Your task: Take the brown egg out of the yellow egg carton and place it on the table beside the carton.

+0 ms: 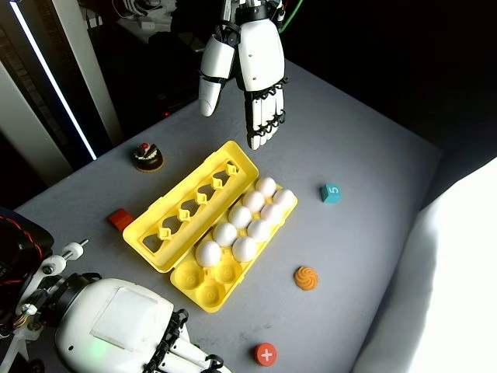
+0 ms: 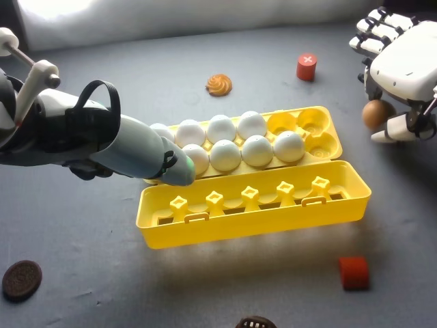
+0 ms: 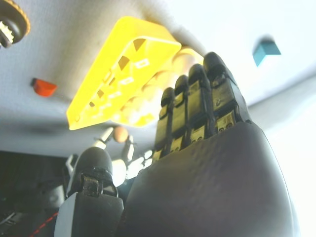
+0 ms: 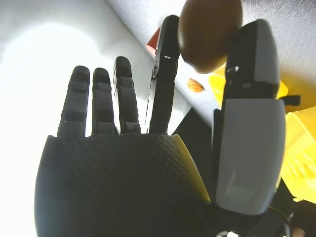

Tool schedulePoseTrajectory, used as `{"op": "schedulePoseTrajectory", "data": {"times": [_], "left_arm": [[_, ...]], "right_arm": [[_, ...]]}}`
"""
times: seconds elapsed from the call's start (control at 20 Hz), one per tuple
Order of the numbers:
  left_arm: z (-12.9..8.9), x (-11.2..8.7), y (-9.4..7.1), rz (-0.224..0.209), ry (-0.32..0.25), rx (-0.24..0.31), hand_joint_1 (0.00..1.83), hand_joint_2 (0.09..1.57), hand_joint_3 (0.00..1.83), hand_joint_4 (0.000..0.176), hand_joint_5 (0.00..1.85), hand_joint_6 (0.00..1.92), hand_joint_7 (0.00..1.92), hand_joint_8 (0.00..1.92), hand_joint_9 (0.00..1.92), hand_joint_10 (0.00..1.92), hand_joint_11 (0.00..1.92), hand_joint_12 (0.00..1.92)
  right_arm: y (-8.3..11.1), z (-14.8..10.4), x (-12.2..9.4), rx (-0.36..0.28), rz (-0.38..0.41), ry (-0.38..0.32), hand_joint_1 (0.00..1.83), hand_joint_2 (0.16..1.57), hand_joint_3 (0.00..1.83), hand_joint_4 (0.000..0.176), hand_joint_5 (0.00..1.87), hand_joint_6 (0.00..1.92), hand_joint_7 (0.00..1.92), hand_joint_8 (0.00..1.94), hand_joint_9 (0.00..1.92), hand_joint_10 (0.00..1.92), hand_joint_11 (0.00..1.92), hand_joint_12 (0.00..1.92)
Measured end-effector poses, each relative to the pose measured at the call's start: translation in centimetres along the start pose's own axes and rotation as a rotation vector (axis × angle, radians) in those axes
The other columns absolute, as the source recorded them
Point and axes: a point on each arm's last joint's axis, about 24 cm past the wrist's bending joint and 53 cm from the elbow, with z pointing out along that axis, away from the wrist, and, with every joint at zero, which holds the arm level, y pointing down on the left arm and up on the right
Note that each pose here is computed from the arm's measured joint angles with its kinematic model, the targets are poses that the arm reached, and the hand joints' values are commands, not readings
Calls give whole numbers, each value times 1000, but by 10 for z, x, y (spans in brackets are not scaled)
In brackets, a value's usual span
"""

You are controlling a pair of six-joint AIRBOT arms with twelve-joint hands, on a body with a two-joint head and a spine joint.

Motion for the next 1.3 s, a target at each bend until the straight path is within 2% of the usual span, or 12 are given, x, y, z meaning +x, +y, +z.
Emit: {"op": "schedulePoseTrajectory", "data": {"times": [0.1, 0.35, 0.4, 0.45, 0.6, 0.7, 0.75, 0.8, 1.0, 1.05, 1.25, 1.3], "left_arm": [[0, 0, 0, 0, 0, 0, 0, 1232, 0, 0, 102, 1, 89, 5, 86, 1, 0, 278], [0, 0, 0, 0, 0, 0, 0, 1223, 0, 0, 166, 8, 154, 9, 139, 8, 0, 408], [0, 0, 0, 0, 1, 0, 0, 1230, 1, 0, 156, 3, 151, 6, 137, 6, 0, 404], [0, 0, 0, 0, 1, 0, 0, 1231, 1, 0, 159, 2, 159, 6, 146, 6, 0, 417], [0, 0, 0, 0, 0, 0, 0, 1229, 0, 0, 135, 3, 126, 4, 116, 3, 0, 332], [0, 0, 0, 0, 1, 0, 0, 1226, 0, 0, 160, 7, 159, 9, 150, 11, 0, 426], [0, 0, 0, 0, 1, 1, 0, 1234, 2, 0, 114, 6, 107, 8, 98, 9, 0, 290], [0, 0, 0, 0, 1, 0, 0, 1234, 1, 0, 126, 9, 127, 12, 109, 13, 0, 313], [0, 0, 0, -1, 0, 0, 0, 1221, 0, 0, 192, 10, 189, 10, 168, 13, 0, 478], [0, 0, 1, -1, -1, -1, 0, 1221, 0, 0, 139, 9, 130, 8, 114, 10, 0, 339], [0, 0, 0, -1, 0, 1, 0, 1227, 0, 0, 131, 1, 131, 1, 115, 2, 0, 323], [0, 0, 0, -1, 0, 0, 0, 1226, 0, 0, 124, 0, 121, 0, 107, 0, 0, 303]], "right_arm": [[1, 0, 2, -3, -1, 7, 784, 867, 0, 162, 1092, 8, 140, 8, 0, 0, 0, 0], [0, 0, 1, -2, 0, 5, 736, 865, 0, 150, 1076, 0, 134, 3, 0, 0, 0, 0], [0, -1, 0, -1, 1, 1, 721, 859, 0, 166, 1078, 1, 123, 1, 0, 0, 0, 0], [0, -3, -2, -1, 2, 0, 746, 843, 0, 155, 1089, 6, 127, 3, 0, 0, 0, 0], [-3, -8, -6, 1, 2, -4, 711, 859, 0, 162, 1049, 0, 85, 0, 0, 0, 0, 0], [-1, -12, -8, -2, 6, -4, 670, 869, 2, 167, 983, 0, 96, 4, 0, 0, 0, 0], [-1, -14, -9, -3, 6, -3, 659, 876, 5, 161, 965, 0, 118, 11, 0, 0, 0, 0], [-1, -18, -11, -6, 5, -2, 672, 885, 7, 145, 958, 0, 146, 18, 0, 0, 0, 0], [-14, -39, -38, 10, 9, -27, 643, 890, 6, 172, 932, 0, 117, 1, 0, 0, 0, 0], [-16, -44, -44, 13, 10, -36, 628, 889, 4, 175, 926, 0, 118, 3, 0, 0, 0, 0], [-17, -70, -73, 12, 24, -66, 691, 870, 0, 161, 967, 13, 151, 13, 0, 0, 0, 0], [-16, -78, -79, 8, 26, -70, 659, 873, 0, 167, 963, 10, 145, 8, 0, 0, 0, 0]]}}
